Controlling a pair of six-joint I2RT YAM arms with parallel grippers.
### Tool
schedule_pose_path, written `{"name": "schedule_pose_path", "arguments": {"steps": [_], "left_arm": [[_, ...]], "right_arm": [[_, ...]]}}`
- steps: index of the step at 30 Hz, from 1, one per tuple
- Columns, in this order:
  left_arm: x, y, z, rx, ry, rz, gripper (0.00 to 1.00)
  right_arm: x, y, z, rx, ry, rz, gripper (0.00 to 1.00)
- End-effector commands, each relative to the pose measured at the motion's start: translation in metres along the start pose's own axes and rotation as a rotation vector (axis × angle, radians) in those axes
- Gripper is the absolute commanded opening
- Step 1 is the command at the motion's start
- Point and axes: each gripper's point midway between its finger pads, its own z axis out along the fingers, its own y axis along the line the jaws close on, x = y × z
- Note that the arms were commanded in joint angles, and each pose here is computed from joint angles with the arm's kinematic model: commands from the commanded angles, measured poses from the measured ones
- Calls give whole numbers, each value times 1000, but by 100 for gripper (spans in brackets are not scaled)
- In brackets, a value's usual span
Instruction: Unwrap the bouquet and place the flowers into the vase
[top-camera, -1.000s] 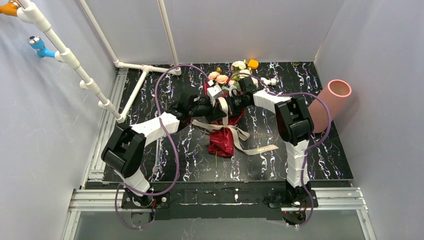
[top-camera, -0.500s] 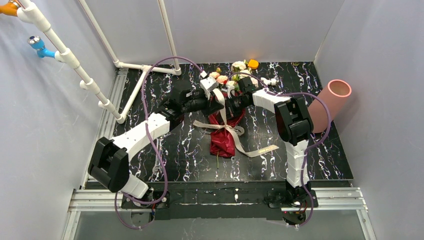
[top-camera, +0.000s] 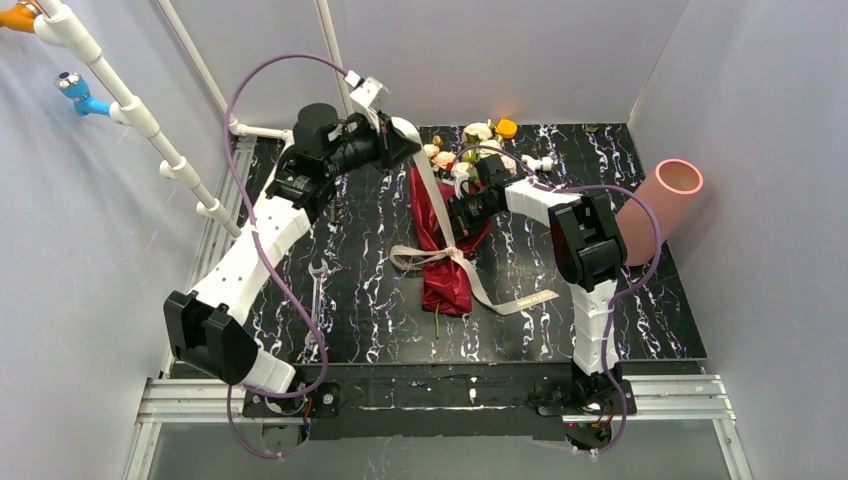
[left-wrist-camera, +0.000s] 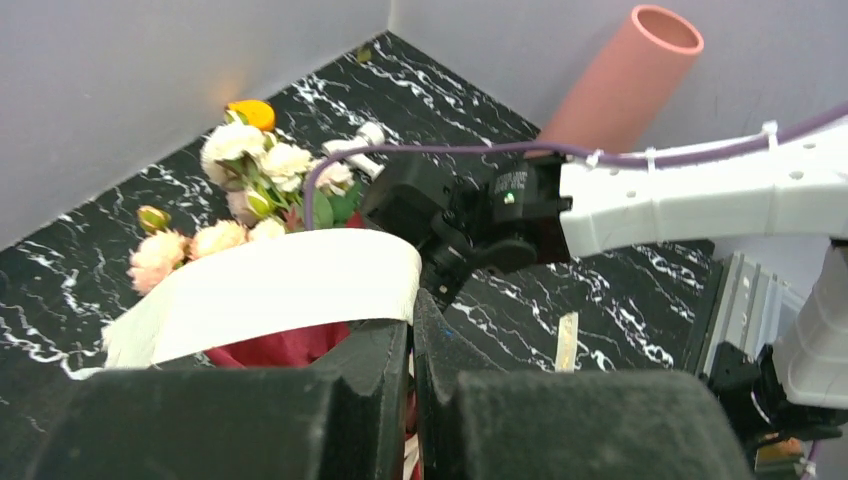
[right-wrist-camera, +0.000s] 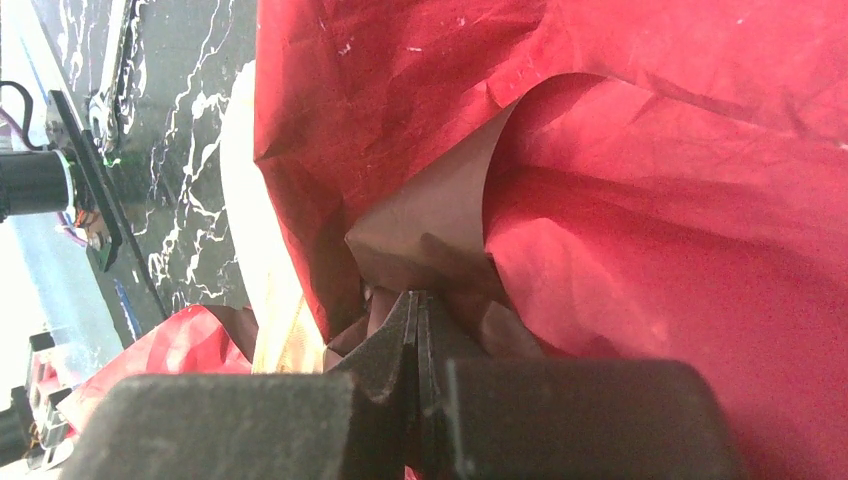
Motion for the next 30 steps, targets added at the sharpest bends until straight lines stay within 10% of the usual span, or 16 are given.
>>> {"name": "schedule_pose_path", "arguments": {"steps": [1,19,30], "left_arm": [[-48,-1,-22,-25,-76,-15,0],[-150,33,-82,-217,-230,80,0],[28,13,-125,-63,189,190,0]], "right_arm": [[41,-22,7,69,106,47,1],[47,-20,7,58,111,53,2],[14,13,-1,-5,42,33,22]]}}
